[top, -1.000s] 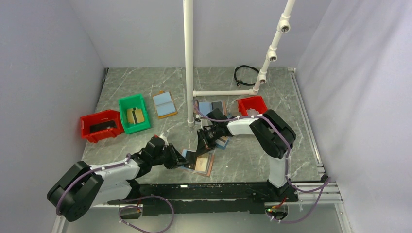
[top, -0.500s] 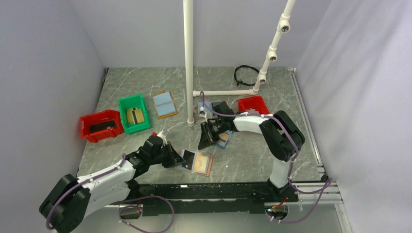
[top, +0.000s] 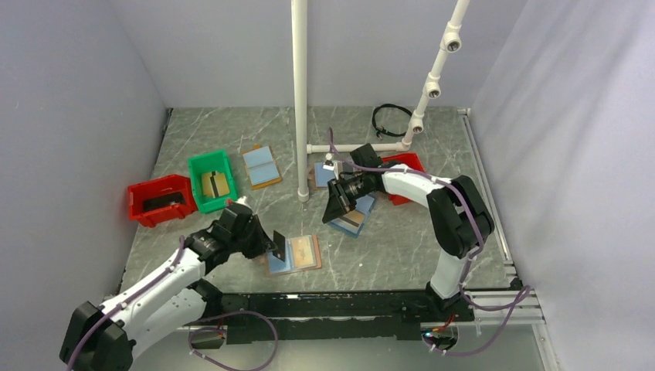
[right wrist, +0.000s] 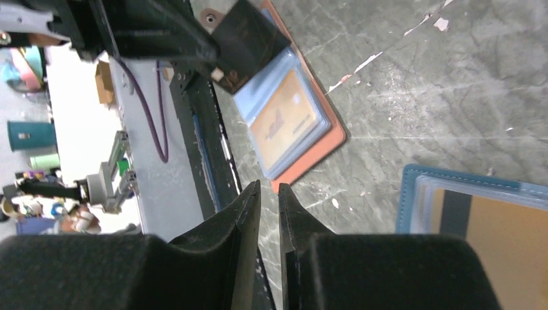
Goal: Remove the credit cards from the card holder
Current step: Place the credit card in the storage box.
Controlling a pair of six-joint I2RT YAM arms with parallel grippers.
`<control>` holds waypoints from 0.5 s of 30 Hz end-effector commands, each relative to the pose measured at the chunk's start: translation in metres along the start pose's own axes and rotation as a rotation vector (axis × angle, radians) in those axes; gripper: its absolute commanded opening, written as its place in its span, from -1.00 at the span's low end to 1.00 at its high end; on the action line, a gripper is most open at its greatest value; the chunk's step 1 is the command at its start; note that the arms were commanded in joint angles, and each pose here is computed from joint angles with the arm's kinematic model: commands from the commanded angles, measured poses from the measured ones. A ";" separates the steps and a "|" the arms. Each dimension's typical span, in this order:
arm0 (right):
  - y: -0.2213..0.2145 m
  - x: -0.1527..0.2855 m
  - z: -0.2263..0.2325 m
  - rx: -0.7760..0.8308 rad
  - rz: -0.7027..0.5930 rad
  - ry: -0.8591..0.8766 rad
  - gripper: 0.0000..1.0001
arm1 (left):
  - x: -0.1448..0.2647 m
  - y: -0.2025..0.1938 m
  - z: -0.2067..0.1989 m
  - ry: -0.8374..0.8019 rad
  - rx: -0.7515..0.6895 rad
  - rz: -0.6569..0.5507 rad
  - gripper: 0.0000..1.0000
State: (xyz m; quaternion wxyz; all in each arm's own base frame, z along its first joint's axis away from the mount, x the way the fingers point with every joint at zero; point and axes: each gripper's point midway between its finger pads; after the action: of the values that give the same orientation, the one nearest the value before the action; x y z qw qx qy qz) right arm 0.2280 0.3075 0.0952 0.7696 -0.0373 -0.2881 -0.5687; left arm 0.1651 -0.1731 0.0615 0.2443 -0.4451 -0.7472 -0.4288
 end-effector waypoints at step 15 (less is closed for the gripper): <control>-0.006 0.026 0.026 0.201 0.071 0.159 -0.64 | 0.058 0.131 0.056 0.237 0.108 -0.260 -1.00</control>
State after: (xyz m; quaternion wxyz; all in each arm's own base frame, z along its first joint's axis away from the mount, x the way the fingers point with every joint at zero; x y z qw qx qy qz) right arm 0.2142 0.2894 0.1087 0.8092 0.0283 -0.2753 -0.5183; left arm 0.2357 -0.0873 0.1129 0.2947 -0.3148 -0.7805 -0.4526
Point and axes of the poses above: each gripper's point midway between its finger pads, its own x axis back along the fingers, its own z axis along the line the jaws close on, y = z × x, and after that the axes turned 11 degrees about -x, right-handed
